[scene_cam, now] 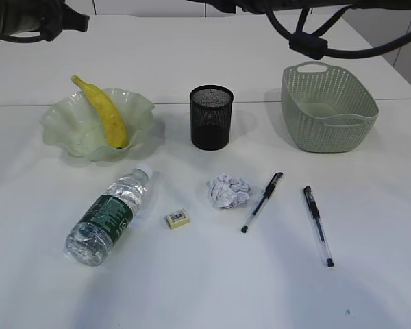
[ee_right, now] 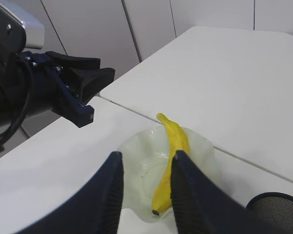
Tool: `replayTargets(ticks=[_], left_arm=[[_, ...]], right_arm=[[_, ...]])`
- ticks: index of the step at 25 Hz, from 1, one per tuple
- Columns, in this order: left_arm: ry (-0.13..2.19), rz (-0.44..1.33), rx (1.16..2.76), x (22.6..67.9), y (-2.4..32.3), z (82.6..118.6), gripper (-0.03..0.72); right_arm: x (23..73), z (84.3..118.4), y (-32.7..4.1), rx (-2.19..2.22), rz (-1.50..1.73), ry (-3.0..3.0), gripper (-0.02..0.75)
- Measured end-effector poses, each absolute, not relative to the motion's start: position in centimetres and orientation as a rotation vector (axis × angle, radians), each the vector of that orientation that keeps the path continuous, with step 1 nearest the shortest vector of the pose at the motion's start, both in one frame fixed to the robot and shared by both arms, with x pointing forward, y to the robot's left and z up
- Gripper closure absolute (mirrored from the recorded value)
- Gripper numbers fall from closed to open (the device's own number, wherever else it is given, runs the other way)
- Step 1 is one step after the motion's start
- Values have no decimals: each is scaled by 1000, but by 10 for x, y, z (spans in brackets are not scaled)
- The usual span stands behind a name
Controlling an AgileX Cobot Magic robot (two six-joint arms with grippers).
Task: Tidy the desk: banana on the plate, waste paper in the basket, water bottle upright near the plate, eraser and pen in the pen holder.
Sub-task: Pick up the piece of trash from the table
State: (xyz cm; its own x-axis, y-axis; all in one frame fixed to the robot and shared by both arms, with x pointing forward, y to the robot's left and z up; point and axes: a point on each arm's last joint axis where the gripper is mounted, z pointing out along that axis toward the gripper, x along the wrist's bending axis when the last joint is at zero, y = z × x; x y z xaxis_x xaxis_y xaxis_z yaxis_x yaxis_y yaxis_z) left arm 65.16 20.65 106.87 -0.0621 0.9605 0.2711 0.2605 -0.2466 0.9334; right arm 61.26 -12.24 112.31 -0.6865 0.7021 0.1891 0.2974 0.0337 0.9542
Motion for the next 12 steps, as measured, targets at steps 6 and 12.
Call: replayTargets(ticks=[6, 12], left_arm=[[1377, 1319, 1549, 650, 207, 1063, 448], [1362, 1193, 1609, 647, 199, 1051, 449]], right_arm=[[612, 1123, -122, 1016, 1698, 1990, 487], [612, 1123, -122, 1015, 1699, 1991, 486]])
